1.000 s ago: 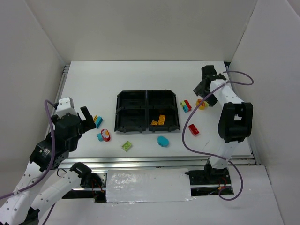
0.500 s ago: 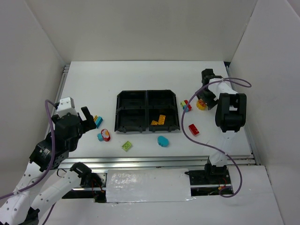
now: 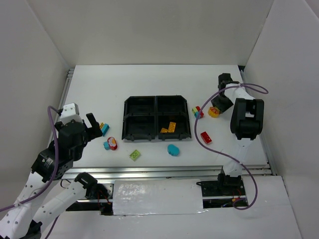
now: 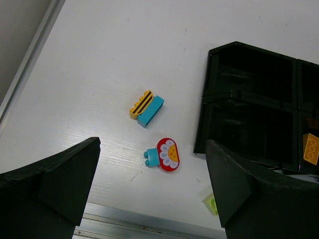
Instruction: Sort the legos into containers by color
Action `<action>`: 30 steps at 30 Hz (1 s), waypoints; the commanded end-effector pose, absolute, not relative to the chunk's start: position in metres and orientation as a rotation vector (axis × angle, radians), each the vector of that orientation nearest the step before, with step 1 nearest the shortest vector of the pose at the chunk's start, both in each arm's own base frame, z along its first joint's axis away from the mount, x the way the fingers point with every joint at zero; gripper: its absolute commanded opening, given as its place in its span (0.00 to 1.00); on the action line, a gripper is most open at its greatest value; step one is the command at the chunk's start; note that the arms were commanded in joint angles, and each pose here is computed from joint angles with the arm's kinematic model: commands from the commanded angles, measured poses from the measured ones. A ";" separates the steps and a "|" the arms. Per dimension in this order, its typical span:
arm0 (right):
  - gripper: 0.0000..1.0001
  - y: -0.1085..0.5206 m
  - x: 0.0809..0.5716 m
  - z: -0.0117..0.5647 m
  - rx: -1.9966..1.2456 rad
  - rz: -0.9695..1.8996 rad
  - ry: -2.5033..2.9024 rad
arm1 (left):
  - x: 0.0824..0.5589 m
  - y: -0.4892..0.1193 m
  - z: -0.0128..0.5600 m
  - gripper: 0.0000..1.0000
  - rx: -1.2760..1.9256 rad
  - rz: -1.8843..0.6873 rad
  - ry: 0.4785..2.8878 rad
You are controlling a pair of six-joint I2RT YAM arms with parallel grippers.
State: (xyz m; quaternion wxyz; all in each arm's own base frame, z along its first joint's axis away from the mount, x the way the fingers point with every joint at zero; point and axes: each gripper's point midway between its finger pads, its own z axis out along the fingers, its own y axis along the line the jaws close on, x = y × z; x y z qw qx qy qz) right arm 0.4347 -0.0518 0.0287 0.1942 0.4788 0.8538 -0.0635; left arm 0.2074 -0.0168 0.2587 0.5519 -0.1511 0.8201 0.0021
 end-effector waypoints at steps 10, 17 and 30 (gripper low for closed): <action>0.13 -0.046 0.438 0.124 1.218 0.026 2.166 | 0.214 -0.023 0.265 0.99 -0.331 -0.013 1.930; 0.14 0.011 0.403 0.208 1.009 0.112 2.030 | 0.218 -0.083 0.289 0.99 -0.213 -0.379 1.928; 0.16 0.194 0.273 0.295 0.612 0.558 1.965 | 0.191 -0.271 0.328 1.00 0.317 -1.319 1.644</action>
